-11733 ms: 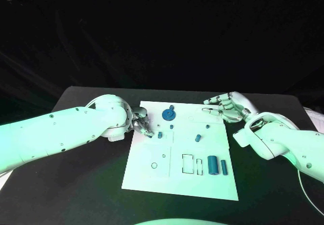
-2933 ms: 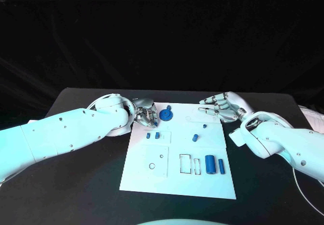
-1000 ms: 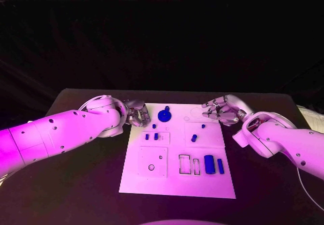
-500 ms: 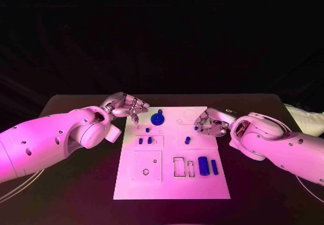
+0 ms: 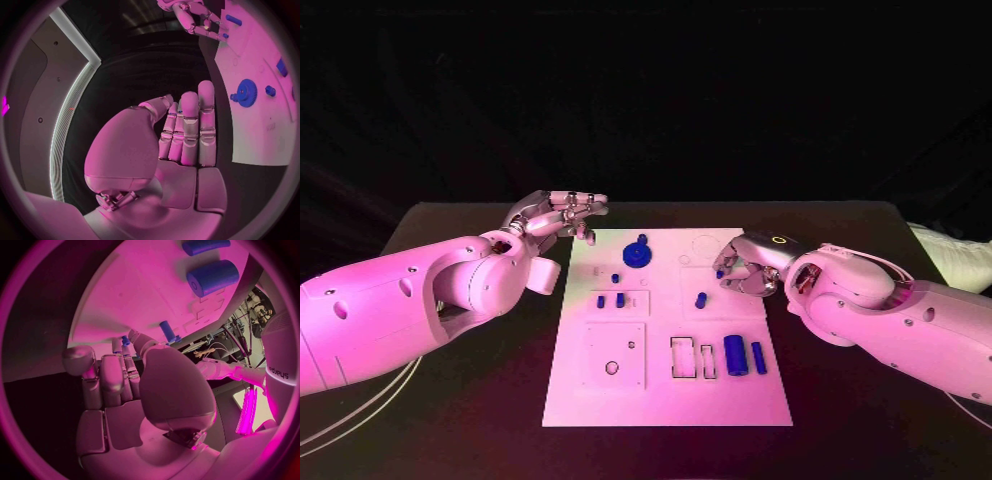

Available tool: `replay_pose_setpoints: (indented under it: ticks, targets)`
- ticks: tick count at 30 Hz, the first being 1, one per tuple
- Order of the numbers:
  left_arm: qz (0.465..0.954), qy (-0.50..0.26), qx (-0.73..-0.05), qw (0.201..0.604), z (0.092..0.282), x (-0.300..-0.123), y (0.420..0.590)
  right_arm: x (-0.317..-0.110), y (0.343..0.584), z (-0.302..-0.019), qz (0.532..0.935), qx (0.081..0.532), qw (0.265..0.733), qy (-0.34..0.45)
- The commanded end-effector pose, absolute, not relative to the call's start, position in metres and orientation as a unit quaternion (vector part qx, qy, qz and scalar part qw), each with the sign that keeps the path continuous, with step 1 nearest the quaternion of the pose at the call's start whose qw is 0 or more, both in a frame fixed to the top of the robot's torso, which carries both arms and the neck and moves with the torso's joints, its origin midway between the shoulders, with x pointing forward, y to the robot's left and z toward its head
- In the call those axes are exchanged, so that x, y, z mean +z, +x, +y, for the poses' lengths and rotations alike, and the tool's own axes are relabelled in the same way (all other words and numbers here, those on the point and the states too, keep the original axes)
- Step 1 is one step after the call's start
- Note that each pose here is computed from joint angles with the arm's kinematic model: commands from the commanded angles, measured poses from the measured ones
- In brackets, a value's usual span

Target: Assemble the parts on the task board

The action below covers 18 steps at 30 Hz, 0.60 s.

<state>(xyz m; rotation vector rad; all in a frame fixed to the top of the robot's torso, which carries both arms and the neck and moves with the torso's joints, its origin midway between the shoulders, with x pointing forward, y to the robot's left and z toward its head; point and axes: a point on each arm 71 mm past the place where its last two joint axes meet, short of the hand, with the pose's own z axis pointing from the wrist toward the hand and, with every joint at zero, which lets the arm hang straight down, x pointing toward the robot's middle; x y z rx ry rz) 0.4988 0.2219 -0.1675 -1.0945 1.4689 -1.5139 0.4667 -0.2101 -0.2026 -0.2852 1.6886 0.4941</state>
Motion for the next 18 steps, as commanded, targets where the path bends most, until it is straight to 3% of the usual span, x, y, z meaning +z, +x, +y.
replay_pose_setpoints:
  ticks: [1,18]
  targets:
    - [0.55,-0.446,-0.601,0.372,0.2236,-0.1655,0.4986,-0.2058,0.4662,-0.2093,0.742,0.196,0.626,-0.139]
    - [0.553,-0.448,-0.6,0.366,0.2222,-0.166,0.4972,-0.2096,0.4681,-0.2019,0.752,0.171,0.618,-0.152]
